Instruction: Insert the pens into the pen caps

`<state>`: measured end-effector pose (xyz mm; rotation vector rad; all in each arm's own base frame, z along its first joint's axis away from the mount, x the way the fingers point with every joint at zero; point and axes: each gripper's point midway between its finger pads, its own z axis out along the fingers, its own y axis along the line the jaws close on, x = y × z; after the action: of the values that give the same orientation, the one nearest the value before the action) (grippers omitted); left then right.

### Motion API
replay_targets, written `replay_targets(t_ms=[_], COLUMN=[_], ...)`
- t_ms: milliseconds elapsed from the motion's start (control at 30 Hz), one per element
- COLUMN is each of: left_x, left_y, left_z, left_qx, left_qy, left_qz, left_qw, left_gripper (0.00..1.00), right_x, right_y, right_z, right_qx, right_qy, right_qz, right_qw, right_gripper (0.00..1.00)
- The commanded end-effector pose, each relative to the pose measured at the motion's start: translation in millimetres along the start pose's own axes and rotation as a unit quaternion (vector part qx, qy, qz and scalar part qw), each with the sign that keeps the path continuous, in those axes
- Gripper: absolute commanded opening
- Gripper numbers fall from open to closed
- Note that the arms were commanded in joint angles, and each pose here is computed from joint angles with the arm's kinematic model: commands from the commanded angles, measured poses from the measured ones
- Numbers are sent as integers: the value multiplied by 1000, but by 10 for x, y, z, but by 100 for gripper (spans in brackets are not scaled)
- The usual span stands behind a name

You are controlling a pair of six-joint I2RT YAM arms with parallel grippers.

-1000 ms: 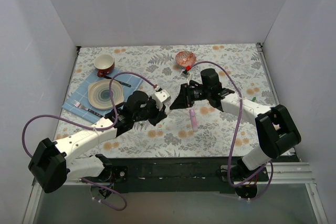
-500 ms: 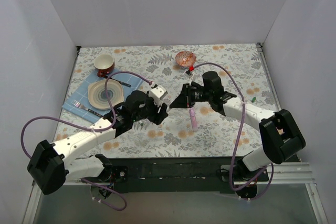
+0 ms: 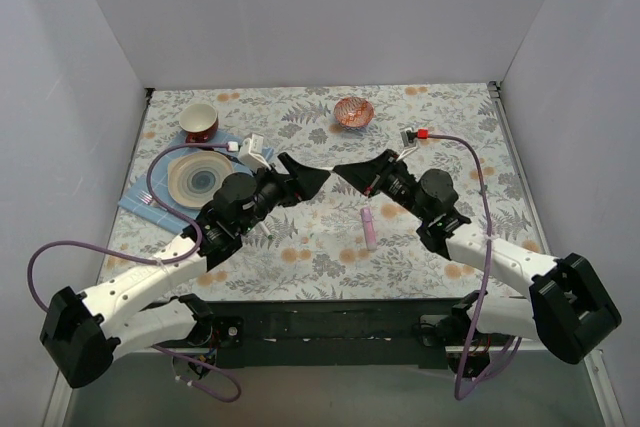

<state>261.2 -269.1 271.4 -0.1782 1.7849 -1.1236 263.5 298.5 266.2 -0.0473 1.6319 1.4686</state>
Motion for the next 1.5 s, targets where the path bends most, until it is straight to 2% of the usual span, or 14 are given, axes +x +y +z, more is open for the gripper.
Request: replay_targets(t_ms=[0, 333, 633, 767, 900, 1000, 1033, 1100, 1133, 1167, 1267, 1300, 1400, 1467], left_x=[-78, -368, -186, -162, -157, -143, -150, -160, -182, -203, -272, -233, -242, -193], left_y=[-228, -511, -632, -640, -667, -665, -674, -666, -671, -681, -731, -666, -687, -703], left_z=[147, -15, -126, -124, -142, -149, -164, -174, -190, -206, -285, -281, -359, -385], left_qx=[34, 111, 181, 183, 192, 195, 198, 196, 196, 197, 196, 179, 167, 167], left_qy=[-12, -76, -51, -44, -43, -43, -44, -47, -51, -56, -59, -49, -27, -2], left_qz=[-67, -47, -40, -28, -20, -18, -17, -11, -9, 5, 37, 60, 116, 144], left_qw=[997, 990, 981, 982, 980, 980, 979, 979, 979, 979, 978, 981, 979, 975], left_gripper=[80, 75, 72, 63, 33, 17, 7, 0, 0, 0, 0, 0, 0, 0], right_x=[-441, -154, -110, -95, -43, -12, 5, 21, 85, 117, 222, 341, 246, 165], right_y=[482, 601, 551, 557, 521, 552, 585, 619, 653, 673, 559, 393, 302, 435], right_z=[-26, -158, -243, -260, -267, -299, -308, -323, -345, -378, -463, -489, -627, -679], right_qx=[-54, -64, -62, -62, -61, -75, -82, -90, -101, -103, -79, -36, -1, -27], right_qy=[-121, -76, -91, -93, -88, -83, -78, -72, -54, -42, 6, 47, 67, 80], right_qz=[-20, 12, 55, 63, 80, 81, 80, 70, 57, 40, -51, -65, -176, -249], right_qw=[991, 995, 992, 992, 991, 990, 990, 991, 992, 993, 996, 996, 982, 965], right_gripper=[1, 1, 1, 1, 1, 1, 5, 20, 27, 44, 67, 69, 73, 73])
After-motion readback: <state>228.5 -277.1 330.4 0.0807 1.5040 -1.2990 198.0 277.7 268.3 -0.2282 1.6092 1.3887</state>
